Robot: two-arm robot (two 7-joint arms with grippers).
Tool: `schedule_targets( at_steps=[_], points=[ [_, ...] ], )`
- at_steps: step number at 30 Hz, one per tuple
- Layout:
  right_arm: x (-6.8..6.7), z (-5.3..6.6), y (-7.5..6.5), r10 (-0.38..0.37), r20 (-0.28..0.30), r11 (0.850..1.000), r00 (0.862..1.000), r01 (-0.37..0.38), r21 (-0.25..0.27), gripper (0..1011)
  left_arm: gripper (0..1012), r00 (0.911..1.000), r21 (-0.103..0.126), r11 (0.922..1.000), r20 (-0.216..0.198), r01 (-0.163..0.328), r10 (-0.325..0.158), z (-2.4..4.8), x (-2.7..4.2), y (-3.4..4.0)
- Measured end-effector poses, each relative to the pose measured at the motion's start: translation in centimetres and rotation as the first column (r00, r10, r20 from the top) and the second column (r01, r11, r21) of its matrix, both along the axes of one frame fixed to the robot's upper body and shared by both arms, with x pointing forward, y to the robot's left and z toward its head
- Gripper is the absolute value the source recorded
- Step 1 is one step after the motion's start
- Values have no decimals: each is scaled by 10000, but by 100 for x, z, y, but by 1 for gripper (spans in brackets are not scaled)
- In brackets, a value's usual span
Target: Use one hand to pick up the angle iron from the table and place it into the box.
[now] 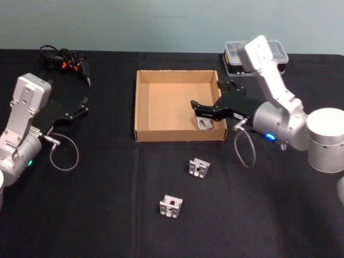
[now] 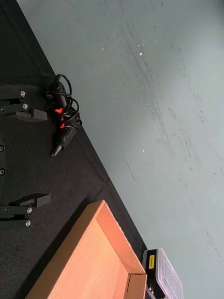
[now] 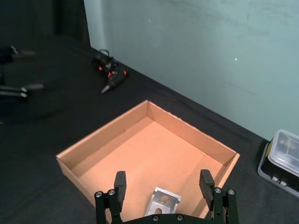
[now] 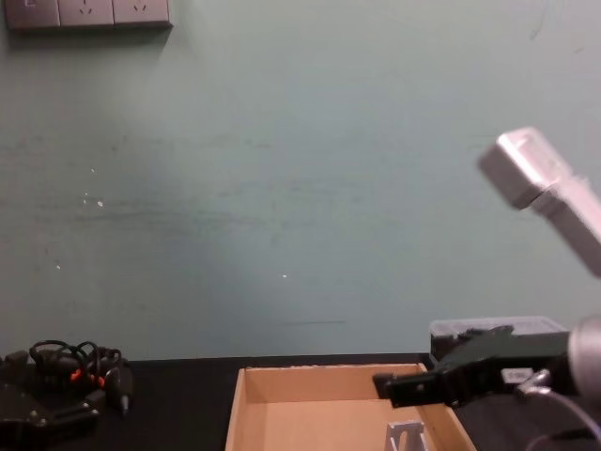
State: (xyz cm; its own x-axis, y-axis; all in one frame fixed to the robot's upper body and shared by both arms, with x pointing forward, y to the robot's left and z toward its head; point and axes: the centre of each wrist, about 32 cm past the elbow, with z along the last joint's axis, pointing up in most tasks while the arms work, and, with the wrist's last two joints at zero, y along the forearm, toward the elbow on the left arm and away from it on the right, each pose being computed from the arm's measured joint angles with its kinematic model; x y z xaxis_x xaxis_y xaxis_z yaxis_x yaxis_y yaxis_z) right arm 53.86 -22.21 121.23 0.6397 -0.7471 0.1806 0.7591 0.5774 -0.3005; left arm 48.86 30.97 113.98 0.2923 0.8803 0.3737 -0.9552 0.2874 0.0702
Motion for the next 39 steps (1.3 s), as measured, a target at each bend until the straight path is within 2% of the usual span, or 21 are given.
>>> schedule_targets(
  at_steps=[3,9,16,22,29,32,39],
  points=[
    [-87,55,-74,86,125,9998,9999,-88,182,1003,1011,10000,0,10000,-1,0,0,0,0,0],
    [-411,190,-276,527,412,9983,9978,-537,223,1003,1011,10000,0,10000,-1,0,0,0,0,0],
    [-735,243,-426,1133,324,9935,9930,-1136,84,1003,1011,10000,0,10000,0,-1,1,0,0,0],
    [-934,250,-477,1718,57,9850,9851,-1717,-142,1003,1011,10000,0,10000,-1,0,0,0,0,0],
    [-1010,203,-435,2356,-558,9699,9702,-2384,-489,1003,1011,10000,1,10000,-1,0,0,0,0,0],
    [-1025,166,-385,2699,-965,9592,9580,-2763,-604,1003,1012,10000,0,10000,0,0,0,0,0,0],
    [-1018,69,-306,2935,-1497,9475,9442,-3082,-858,1003,1011,10000,1,10000,0,0,0,0,0,0]
  ],
)
